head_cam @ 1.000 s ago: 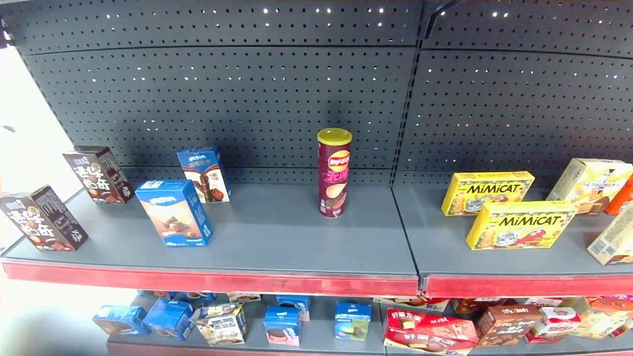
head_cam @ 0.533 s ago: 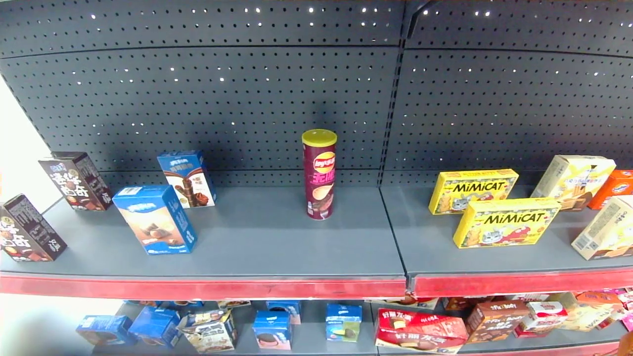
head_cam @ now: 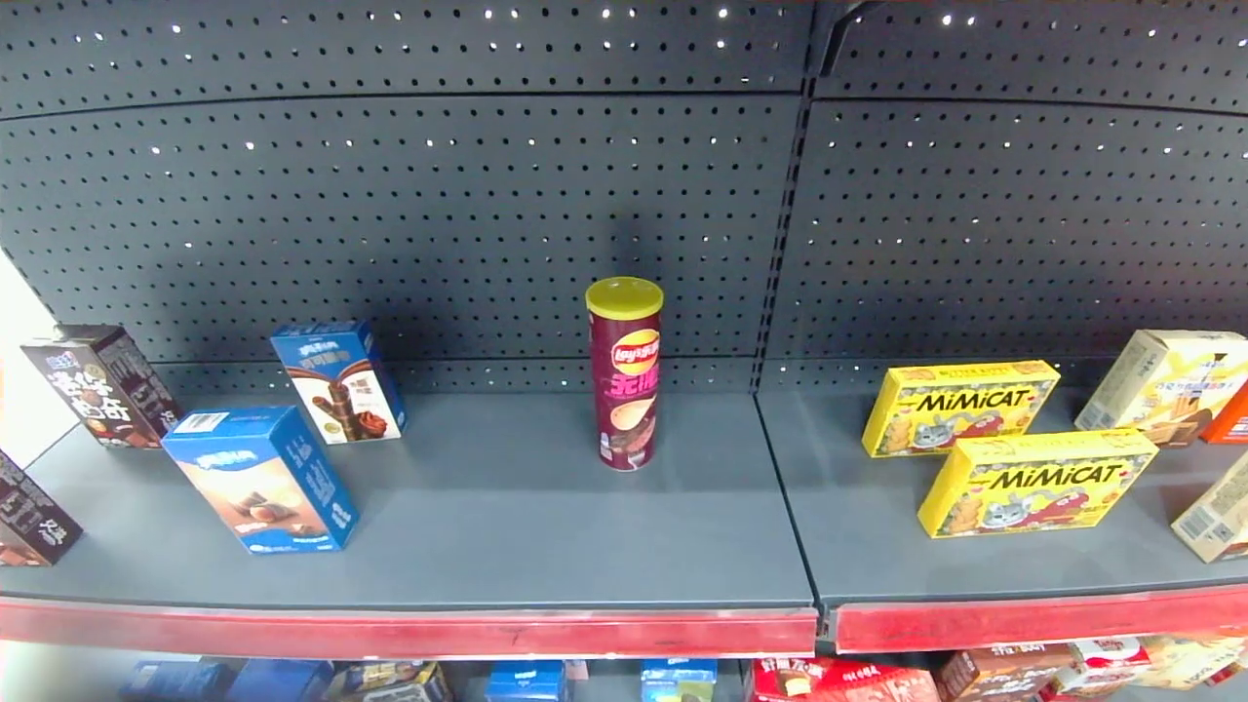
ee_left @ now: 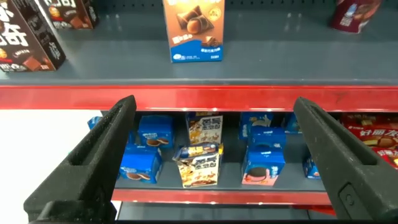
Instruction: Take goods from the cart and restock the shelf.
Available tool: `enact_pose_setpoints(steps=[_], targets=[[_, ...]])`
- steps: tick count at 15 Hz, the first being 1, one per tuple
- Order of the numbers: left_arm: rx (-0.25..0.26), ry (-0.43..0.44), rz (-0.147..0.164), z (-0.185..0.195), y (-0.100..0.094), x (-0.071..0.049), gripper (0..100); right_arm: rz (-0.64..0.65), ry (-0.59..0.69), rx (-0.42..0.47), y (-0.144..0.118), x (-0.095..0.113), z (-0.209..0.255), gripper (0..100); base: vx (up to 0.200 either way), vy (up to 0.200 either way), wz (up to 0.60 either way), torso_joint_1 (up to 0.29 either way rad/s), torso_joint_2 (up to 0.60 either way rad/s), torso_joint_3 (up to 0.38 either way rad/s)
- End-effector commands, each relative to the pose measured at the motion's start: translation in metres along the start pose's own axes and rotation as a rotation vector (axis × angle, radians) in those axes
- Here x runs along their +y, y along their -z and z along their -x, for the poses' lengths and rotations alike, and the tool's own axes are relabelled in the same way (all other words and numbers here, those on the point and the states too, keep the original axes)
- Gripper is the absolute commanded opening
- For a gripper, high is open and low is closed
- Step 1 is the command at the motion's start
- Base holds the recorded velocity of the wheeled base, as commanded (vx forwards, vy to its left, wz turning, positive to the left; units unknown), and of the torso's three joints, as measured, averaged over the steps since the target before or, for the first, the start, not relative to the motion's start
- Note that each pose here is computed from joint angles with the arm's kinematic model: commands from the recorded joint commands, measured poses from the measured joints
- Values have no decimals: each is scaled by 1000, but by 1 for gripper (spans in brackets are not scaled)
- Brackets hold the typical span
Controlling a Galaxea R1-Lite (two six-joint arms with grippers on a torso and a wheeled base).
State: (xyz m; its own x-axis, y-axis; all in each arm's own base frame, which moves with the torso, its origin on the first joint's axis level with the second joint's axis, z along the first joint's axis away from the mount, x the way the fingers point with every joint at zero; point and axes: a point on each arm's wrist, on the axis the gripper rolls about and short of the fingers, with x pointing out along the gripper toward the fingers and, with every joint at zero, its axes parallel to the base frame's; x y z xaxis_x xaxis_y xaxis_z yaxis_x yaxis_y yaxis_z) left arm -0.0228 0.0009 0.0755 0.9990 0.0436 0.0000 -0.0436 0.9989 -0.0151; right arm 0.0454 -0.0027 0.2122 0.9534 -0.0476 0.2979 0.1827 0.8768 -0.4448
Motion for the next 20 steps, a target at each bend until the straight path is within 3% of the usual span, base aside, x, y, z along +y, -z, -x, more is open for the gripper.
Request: enact_pose_setpoints(steps=[1,10,15,20], targets=[[0,-1,0,0,0,0,100,1,-2,3,1,0,0,0,0,0,0,0,0,0],[0,-2,0,0,0,0,100,-2,30,-15,-6,-4,-1,0,0,0,0,0,0,0],[0,-1,0,0,0,0,100,-17,146,-29,-20,-14,-1,0,0,0,0,0,0,0],[0,-1,-1,0,0,0,100,-16,162,-45,-21,-14,5,0,80,0,0,0,2,2]])
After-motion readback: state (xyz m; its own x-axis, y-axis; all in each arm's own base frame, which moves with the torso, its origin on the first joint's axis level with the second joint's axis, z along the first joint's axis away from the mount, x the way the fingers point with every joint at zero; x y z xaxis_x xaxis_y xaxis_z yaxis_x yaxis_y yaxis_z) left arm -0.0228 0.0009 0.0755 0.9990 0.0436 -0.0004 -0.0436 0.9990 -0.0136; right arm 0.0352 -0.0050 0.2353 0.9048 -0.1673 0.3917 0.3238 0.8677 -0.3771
